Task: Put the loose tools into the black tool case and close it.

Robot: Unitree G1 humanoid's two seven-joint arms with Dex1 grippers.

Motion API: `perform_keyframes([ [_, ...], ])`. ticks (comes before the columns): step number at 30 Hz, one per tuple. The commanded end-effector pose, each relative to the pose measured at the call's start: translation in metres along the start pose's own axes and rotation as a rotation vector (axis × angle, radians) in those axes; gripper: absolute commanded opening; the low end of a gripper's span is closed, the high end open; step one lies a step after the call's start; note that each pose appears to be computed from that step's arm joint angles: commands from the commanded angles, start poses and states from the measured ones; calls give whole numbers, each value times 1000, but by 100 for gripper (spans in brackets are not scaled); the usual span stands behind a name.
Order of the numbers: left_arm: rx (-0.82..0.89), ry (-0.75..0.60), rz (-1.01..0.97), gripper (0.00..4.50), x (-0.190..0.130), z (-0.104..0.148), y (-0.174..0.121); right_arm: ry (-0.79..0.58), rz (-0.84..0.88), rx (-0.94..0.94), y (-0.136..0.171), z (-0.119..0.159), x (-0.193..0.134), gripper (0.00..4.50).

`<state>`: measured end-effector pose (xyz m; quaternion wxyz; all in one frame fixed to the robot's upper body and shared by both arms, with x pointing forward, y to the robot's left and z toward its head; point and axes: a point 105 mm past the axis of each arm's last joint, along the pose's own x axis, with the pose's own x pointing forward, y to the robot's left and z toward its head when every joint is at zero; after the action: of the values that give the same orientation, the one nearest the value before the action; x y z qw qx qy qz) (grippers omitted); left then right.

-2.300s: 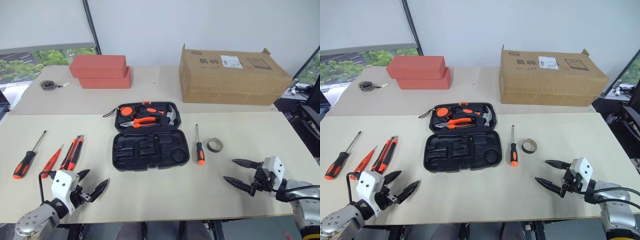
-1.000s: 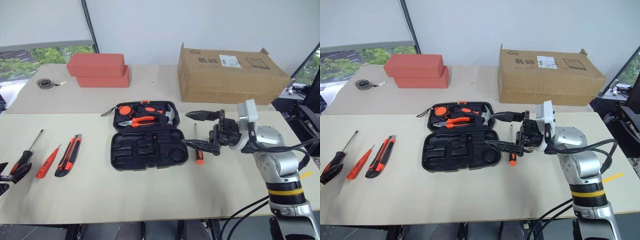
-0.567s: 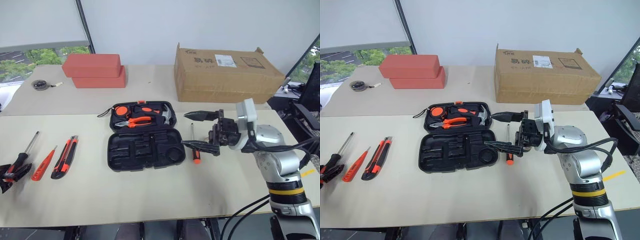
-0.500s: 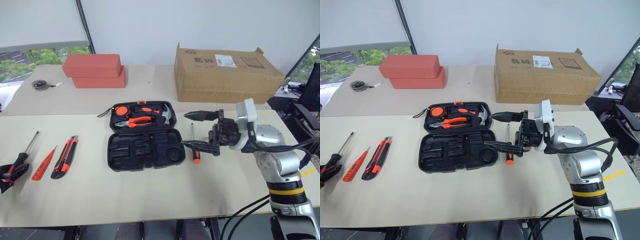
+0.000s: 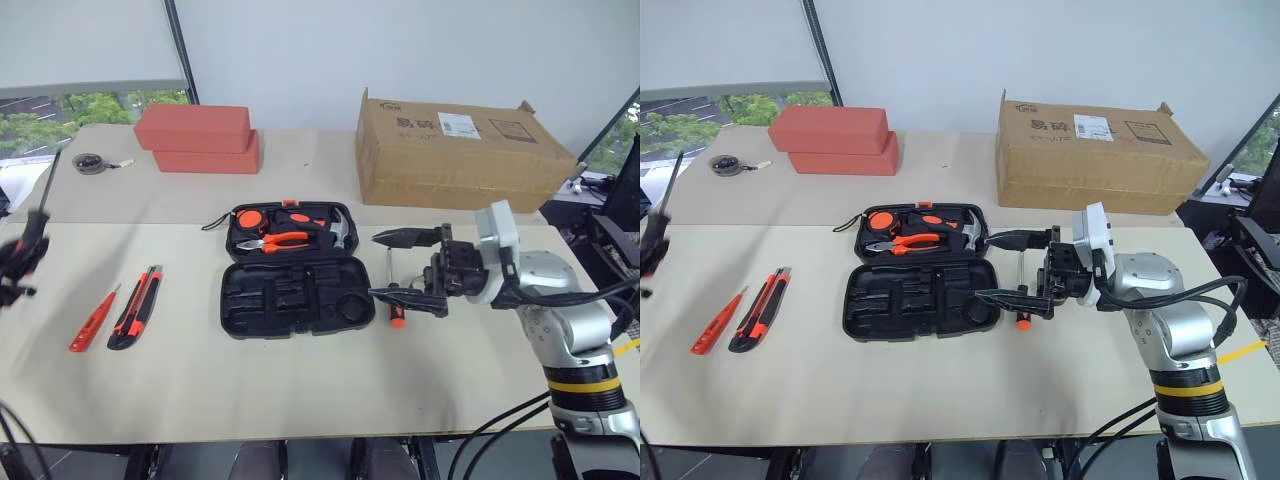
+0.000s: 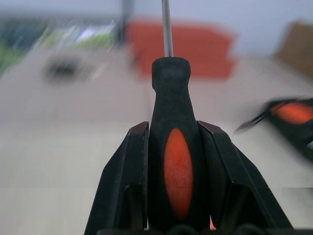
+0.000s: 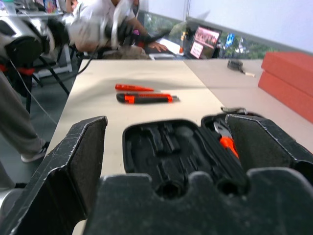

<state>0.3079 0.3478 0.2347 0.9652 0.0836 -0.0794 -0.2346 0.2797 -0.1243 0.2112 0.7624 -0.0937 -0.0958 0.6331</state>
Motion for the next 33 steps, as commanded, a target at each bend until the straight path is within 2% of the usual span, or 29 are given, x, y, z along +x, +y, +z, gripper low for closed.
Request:
perform_keyframes([
  [1, 150, 91, -409, 99, 44, -10, -74, 16, -70, -45, -10, -1, -13, 450],
  [4, 359, 268, -661, 99, 60, -44, -112, 35, -92, -43, -8, -8, -18, 450],
  [5, 403, 290, -714, 99, 68, -50, -119, 37, -103, -42, -7, -10, -20, 450],
  [11, 485, 270, -798, 99, 117, -61, -141, 106, -174, -66, 0, -21, -38, 450],
  [22, 552, 363, -819, 99, 125, -79, -132, 118, -270, -84, 11, -18, -53, 450],
  [29, 508, 363, -849, 99, 125, -84, -136, 121, -276, -91, 10, -15, -58, 450],
  [31, 503, 377, -856, 201, 124, -86, -136, 122, -275, -91, 10, -15, -58, 450],
  [33, 535, 363, -820, 263, 128, -83, -134, 118, -270, -92, 9, -14, -57, 450],
])
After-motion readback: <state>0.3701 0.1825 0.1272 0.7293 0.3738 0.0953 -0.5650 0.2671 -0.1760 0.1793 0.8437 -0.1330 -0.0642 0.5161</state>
